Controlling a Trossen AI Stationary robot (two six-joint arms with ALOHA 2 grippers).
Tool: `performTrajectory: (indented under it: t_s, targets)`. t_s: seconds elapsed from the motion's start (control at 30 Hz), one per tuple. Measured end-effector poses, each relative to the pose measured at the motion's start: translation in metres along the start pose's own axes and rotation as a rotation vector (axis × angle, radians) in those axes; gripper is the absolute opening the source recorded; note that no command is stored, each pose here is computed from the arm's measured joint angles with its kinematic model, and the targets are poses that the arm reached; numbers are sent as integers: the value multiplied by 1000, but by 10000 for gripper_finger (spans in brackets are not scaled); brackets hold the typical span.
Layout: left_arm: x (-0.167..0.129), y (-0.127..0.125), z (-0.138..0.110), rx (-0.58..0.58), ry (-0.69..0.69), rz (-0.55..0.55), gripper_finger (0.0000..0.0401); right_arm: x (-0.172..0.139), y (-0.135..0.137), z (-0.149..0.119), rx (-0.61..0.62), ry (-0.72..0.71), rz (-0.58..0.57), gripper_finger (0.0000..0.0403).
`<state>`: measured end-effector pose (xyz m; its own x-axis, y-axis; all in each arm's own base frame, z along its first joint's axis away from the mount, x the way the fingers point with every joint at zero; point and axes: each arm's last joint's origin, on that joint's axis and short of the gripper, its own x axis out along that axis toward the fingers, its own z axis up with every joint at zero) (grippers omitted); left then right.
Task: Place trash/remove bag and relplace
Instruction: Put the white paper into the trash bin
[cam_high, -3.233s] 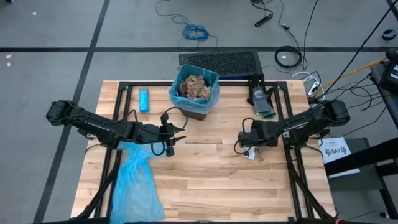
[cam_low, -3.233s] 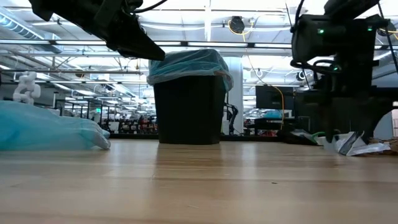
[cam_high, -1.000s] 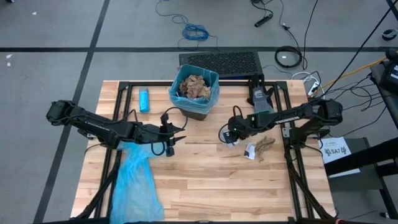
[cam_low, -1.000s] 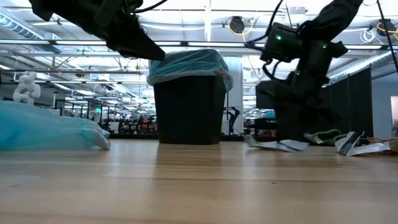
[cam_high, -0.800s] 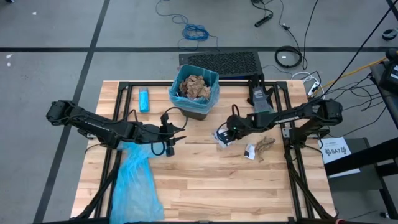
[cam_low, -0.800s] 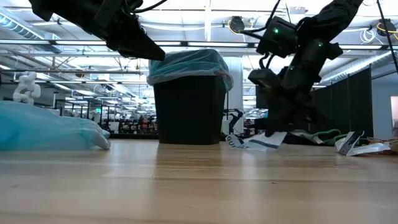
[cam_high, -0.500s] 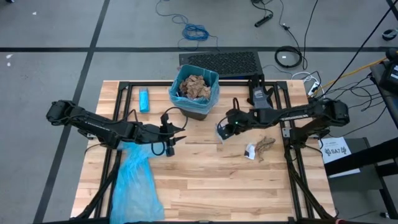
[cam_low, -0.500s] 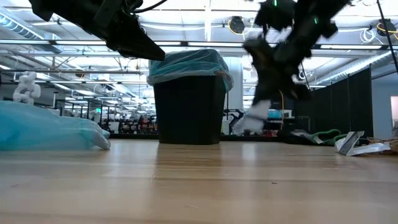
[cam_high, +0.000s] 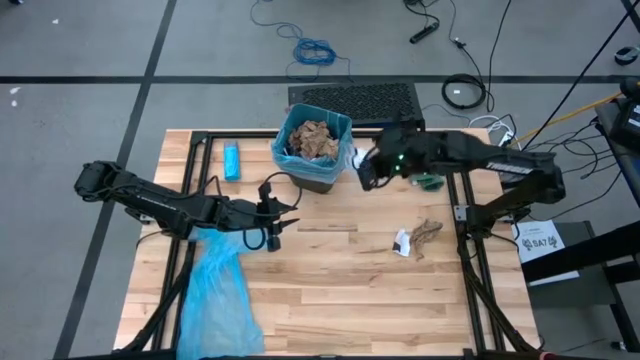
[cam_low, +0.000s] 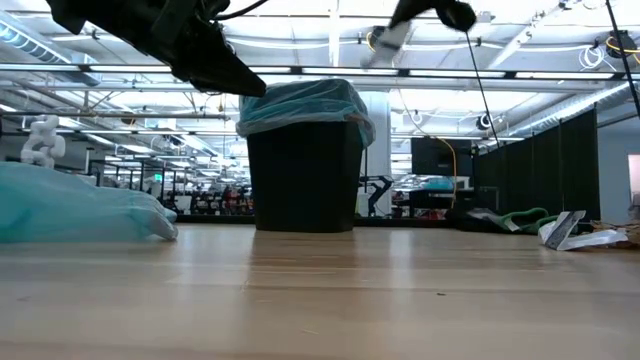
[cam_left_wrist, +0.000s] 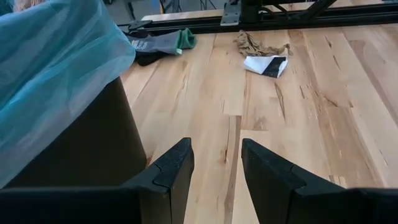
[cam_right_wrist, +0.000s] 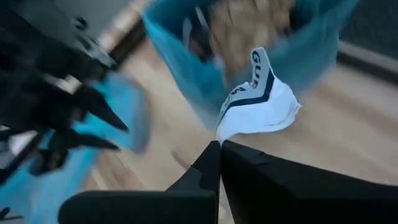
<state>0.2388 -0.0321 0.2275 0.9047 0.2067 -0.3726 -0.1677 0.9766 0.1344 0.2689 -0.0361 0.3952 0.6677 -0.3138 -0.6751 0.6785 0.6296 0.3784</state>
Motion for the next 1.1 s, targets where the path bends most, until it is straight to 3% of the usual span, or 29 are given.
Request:
performTrajectory:
  t_s: [0.1,0.2,0.3,0.5,0.77,0.9,1.1]
  targets:
    - [0,0,5,-17,-46,-12,141,-10,5,16,-38,-70,22,0]
    - [-1,-2,12,-23,-118,-93,141,-4,6,29,-67,-109,21,0]
    - [-2,-4,19,-39,-190,-146,141,15,5,43,-89,-125,15,0]
    - [-3,-3,22,-49,-220,-146,141,67,-4,73,-95,-155,116,0]
    - [-3,-3,22,-49,-220,-146,141,108,-23,90,-108,-189,62,2]
    - [-3,-4,22,-49,-220,-147,141,119,-23,88,-154,-161,74,28]
    - [-3,-4,21,-47,-215,-160,141,124,-23,88,-164,-166,77,98]
